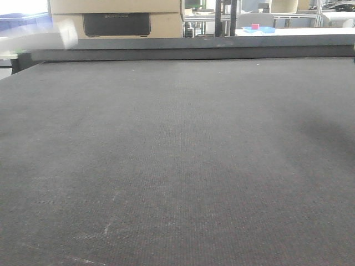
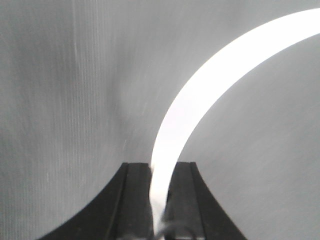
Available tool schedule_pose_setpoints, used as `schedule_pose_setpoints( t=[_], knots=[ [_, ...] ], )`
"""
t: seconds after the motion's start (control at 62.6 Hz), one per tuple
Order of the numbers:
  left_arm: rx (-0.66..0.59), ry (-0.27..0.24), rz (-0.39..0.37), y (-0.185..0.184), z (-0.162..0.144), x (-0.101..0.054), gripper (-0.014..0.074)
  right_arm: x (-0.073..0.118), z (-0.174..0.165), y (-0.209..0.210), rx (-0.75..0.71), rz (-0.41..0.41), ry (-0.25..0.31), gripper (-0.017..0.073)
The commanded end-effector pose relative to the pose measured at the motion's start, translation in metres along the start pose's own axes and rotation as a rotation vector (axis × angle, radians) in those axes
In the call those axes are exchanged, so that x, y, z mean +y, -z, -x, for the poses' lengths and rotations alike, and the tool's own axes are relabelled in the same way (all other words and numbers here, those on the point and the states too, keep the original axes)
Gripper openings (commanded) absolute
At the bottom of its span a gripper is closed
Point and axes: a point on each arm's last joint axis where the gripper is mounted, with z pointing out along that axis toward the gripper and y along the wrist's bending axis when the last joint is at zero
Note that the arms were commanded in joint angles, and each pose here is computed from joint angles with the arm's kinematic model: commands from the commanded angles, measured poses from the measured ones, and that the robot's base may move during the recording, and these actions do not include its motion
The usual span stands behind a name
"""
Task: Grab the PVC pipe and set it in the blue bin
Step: 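Lift the white arc off the table with both grippers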
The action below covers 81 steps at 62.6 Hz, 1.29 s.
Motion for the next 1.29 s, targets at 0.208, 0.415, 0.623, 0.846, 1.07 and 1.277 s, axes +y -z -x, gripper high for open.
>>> schedule_pose_setpoints(
  t=[0.208,0.415,0.623,0.846,1.07,1.277],
  knots=[
    [-0.535,0.032,-0.018,0.060,-0.023,-0.001,-0.0111,-0.007,-0.040,0.039,-0.357,0.017,0.035,-0.0160],
    [-0.696,0.038,-0.015,0.070,-0.058,0.001,-0.0111,-0.016,-0.093,0.051,-0.620,0.029,0.059,-0.0160],
    [-0.763,0.036,-0.012,0.073,-0.089,0.002,-0.0111,-0.024,-0.141,0.062,-0.891,0.057,0.076,-0.0160],
    [-0.939,0.031,-0.016,0.100,-0.095,0.001,-0.0111,-0.026,-0.166,0.088,-1.077,0.079,0.085,-0.0160],
    [-1.025,0.032,-0.022,0.116,-0.101,0.000,-0.0111,-0.027,-0.178,0.100,-1.147,0.089,0.086,-0.0160],
    [-1.063,-0.007,0.001,0.124,-0.107,0.000,-0.0111,-0.027,-0.179,0.100,-1.149,0.090,0.086,-0.0160]
  ],
)
